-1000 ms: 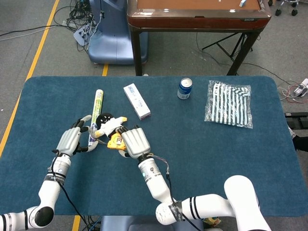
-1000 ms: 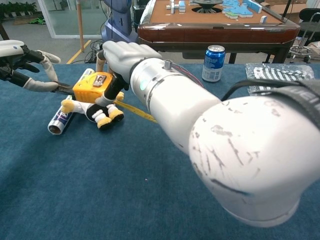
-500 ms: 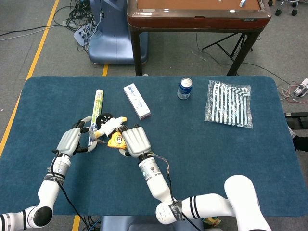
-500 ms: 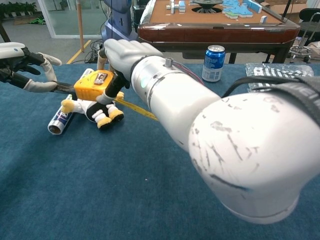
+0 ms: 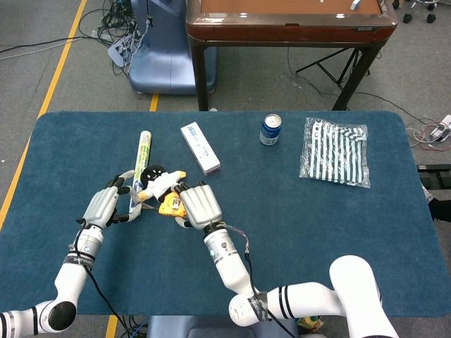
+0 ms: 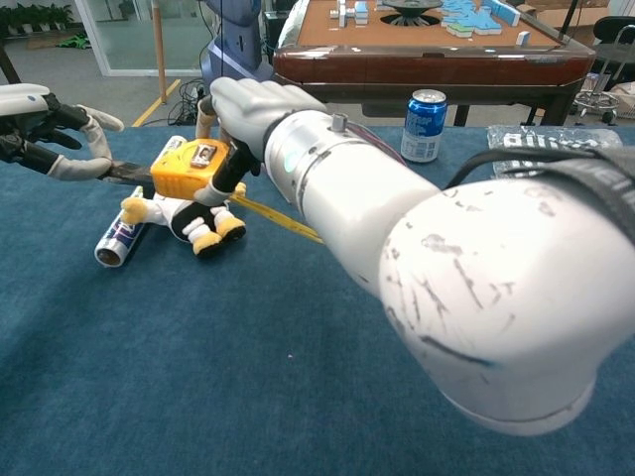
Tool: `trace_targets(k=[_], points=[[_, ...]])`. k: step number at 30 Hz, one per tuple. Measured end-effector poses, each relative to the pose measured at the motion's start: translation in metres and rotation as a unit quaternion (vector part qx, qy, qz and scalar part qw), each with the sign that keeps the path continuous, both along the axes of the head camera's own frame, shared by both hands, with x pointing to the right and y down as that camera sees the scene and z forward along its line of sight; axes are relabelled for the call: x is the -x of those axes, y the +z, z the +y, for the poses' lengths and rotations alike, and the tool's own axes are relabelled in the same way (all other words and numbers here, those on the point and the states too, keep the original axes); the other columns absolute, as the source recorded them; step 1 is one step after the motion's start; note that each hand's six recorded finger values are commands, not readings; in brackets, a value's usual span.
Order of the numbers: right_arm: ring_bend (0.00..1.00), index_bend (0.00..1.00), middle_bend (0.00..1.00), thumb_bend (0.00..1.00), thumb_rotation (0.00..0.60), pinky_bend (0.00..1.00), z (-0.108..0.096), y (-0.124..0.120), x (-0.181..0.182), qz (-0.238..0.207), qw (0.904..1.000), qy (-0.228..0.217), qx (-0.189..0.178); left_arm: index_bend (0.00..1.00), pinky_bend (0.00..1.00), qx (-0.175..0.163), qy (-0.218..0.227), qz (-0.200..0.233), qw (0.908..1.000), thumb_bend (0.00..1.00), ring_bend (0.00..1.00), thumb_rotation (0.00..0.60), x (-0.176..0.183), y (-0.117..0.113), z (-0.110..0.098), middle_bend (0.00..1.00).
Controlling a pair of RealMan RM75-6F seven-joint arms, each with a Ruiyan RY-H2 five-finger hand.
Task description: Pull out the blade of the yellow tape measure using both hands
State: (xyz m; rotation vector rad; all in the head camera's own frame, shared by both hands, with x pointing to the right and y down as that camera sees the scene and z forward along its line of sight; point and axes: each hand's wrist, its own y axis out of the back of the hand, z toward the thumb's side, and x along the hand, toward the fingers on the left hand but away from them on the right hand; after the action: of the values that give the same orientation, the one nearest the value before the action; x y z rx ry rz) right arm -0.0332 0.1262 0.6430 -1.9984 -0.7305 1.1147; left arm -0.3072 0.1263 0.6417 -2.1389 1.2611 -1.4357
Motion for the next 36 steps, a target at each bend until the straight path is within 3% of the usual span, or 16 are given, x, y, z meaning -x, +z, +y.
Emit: trace_targets(k=[11,24,36], points=[[0.54,0.63,0.64,0.54,0.600,0.32,0.000,0.000,-0.001,0.000,1.0000,-0.001,0.001,0.61,0.07,-0.003,-0.007,0.011,0.9999,0.58,0.01,0.600,-0.001,-0.001,-0.001,0.12],[0.54,0.63,0.64,0.54,0.600,0.32,-0.001,-0.001,-0.007,0.002,1.0000,-0.003,0.001,0.62,0.07,-0.010,-0.016,0.007,0.9998,0.60,0.02,0.600,0.006,-0.001,-0.004,0.14],[0.54,0.63,0.65,0.54,0.600,0.32,0.001,0.000,-0.020,0.012,0.9998,-0.014,0.003,0.62,0.07,-0.016,-0.039,-0.016,0.9990,0.60,0.02,0.600,0.034,-0.004,-0.004,0.14]])
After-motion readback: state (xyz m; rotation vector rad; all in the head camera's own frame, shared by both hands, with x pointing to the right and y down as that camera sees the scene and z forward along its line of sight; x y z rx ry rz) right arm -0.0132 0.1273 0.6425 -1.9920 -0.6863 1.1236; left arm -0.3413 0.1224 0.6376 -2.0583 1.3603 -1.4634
